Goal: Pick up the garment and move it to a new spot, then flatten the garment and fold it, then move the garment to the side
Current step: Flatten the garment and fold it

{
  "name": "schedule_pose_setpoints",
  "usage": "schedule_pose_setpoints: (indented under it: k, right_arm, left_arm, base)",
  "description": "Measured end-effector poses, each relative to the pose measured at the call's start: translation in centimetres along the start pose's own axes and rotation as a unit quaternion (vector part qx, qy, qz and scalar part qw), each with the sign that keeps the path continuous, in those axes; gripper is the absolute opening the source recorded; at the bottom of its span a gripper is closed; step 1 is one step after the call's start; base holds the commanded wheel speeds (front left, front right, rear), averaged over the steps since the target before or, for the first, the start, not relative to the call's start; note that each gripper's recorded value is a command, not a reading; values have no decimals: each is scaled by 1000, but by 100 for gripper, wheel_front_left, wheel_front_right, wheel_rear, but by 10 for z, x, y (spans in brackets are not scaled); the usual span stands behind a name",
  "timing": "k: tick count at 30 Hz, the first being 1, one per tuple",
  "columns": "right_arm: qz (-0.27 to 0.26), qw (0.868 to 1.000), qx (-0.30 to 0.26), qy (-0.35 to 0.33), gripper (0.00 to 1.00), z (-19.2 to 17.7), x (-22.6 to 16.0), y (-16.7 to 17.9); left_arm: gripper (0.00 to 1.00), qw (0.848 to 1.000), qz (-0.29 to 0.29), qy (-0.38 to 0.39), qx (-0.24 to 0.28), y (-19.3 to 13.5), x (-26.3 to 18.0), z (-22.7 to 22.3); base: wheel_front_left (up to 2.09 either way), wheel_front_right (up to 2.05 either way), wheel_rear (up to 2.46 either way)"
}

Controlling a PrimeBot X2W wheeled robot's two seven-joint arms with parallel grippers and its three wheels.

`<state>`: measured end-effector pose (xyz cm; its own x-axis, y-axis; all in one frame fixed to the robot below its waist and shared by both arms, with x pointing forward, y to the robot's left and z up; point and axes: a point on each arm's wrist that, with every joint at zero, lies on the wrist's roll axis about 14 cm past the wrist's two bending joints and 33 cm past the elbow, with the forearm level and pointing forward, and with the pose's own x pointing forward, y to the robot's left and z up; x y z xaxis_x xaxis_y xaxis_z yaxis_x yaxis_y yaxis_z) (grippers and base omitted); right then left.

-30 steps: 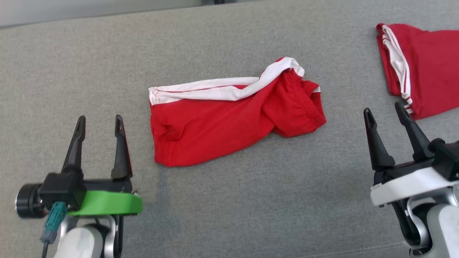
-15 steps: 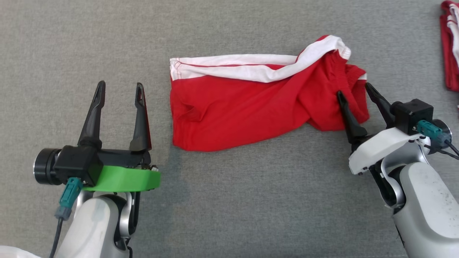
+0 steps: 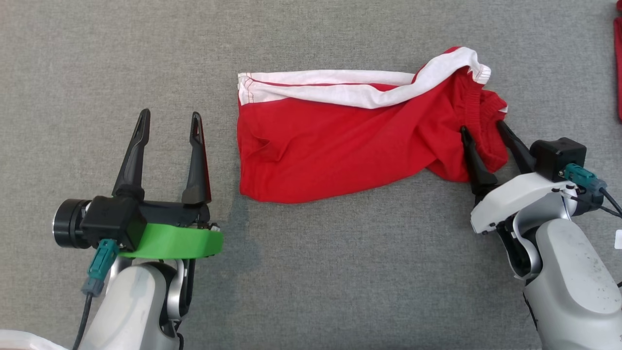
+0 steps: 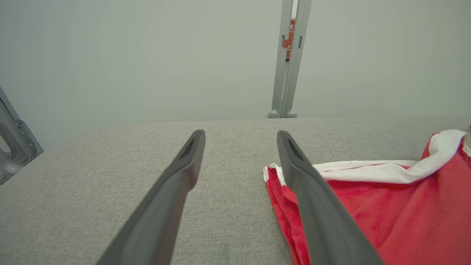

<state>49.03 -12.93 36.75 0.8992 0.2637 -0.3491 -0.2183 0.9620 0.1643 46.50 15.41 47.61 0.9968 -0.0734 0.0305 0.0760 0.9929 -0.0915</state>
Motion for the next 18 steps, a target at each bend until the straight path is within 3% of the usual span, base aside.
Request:
schedule_pose_setpoints:
  k: [2,3,4,5,6,12,18]
  right_arm:
    - [1,1000,3,5,100,-2,-1,1]
    - [4,1000,3,7,81,-3,-1,3]
    - [7,1000,6,13,38,-5,-2,5]
    - [9,1000,10,18,23,-6,-2,6]
    - [11,1000,13,24,0,-7,-2,7]
    - [25,998,30,50,0,-11,-3,11]
    - [17,999,45,18,0,1,-13,4]
  left_arm:
    - [100,1000,-2,-2,-1,-1,1,1]
    - [100,1000,-2,-3,-1,-2,1,1]
    - [100,1000,-4,-3,-1,-3,1,2]
    - [100,1000,-4,-4,-1,-4,1,2]
    - [100,1000,-4,-4,-1,-4,1,2]
    - [100,1000,-8,-7,-2,-7,0,5]
    - [100,1000,-7,-12,0,-7,-1,10]
  base:
    - [0,0,0]
    - [0,0,0]
    - [0,0,0]
    - [0,0,0]
    - [0,0,0]
    - [0,0,0]
    - [0,0,0]
